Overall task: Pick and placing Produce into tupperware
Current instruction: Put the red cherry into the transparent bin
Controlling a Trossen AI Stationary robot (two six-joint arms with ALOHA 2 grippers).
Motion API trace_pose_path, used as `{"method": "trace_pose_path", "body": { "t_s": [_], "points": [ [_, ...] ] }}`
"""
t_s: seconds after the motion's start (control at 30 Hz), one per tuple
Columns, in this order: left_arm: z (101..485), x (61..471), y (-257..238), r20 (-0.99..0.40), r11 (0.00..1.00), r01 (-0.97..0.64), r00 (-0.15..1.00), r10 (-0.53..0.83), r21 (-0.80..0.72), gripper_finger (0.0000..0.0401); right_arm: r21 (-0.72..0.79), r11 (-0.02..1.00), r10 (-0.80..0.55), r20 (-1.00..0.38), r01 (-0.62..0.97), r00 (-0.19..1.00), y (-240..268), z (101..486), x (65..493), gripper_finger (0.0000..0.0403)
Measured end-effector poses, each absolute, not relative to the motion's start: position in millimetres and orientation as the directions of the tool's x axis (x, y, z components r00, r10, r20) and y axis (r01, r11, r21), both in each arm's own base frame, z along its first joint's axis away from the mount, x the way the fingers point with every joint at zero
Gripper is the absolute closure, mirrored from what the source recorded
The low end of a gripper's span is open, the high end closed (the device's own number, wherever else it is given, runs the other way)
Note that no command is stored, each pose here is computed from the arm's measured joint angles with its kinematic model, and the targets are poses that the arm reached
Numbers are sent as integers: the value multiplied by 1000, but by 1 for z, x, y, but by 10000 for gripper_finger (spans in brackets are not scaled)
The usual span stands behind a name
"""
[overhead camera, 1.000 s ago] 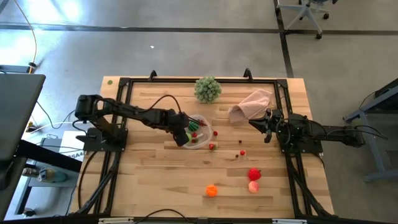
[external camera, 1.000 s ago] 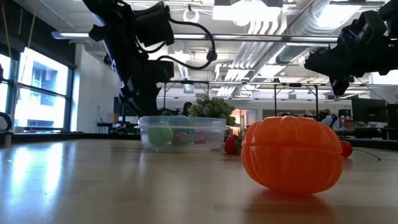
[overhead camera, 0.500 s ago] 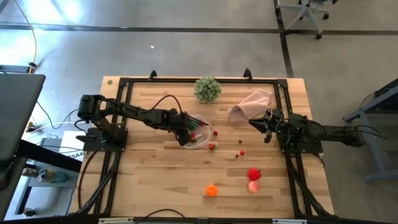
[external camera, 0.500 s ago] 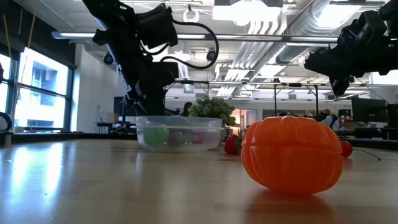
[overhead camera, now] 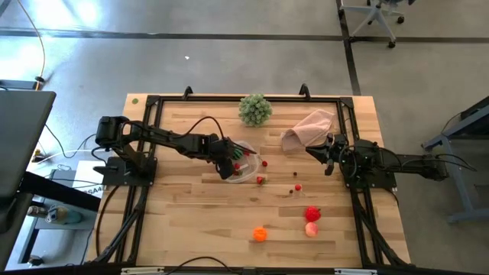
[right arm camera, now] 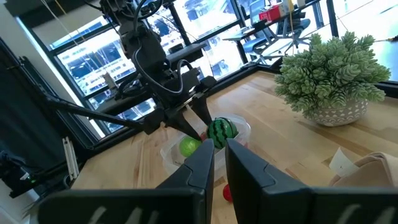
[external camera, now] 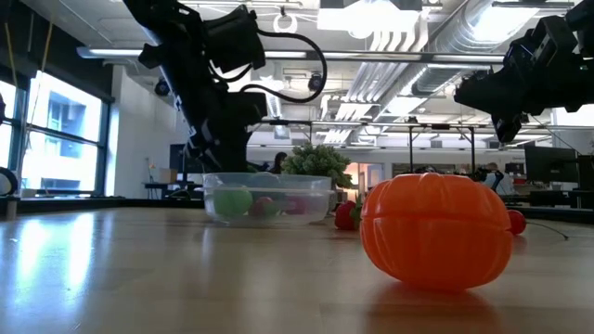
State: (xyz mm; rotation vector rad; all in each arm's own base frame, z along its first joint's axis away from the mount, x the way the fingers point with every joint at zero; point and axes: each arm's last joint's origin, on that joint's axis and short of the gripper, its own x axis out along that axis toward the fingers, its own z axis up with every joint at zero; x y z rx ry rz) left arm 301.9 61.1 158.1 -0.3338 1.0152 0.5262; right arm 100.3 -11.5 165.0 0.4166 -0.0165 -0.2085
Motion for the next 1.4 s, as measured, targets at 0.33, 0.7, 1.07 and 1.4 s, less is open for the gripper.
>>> {"method": "trace_pose_path", "body": {
  "t_s": [0.33, 0.7, 1.07, 1.4],
  "points": [
    [164, 301, 59, -873, 831, -546, 451, 186, -105, 206, 403, 893, -204, -27, 197, 979, -11, 165, 100, 373],
    [208, 288, 53, -793, 824, -498, 601, 105, -269, 249, 403, 893, -204, -27, 198, 979, -12, 165, 100, 373],
    [259, 267, 18, -657, 875, -311, 754, -10, -370, 285, 403, 893, -204, -27, 198, 979, -12, 165, 100, 373],
    [259, 258, -67, -657, 959, -114, 749, -88, -258, 300, 403, 894, -204, -26, 197, 979, -12, 165, 100, 373]
  ]
}}
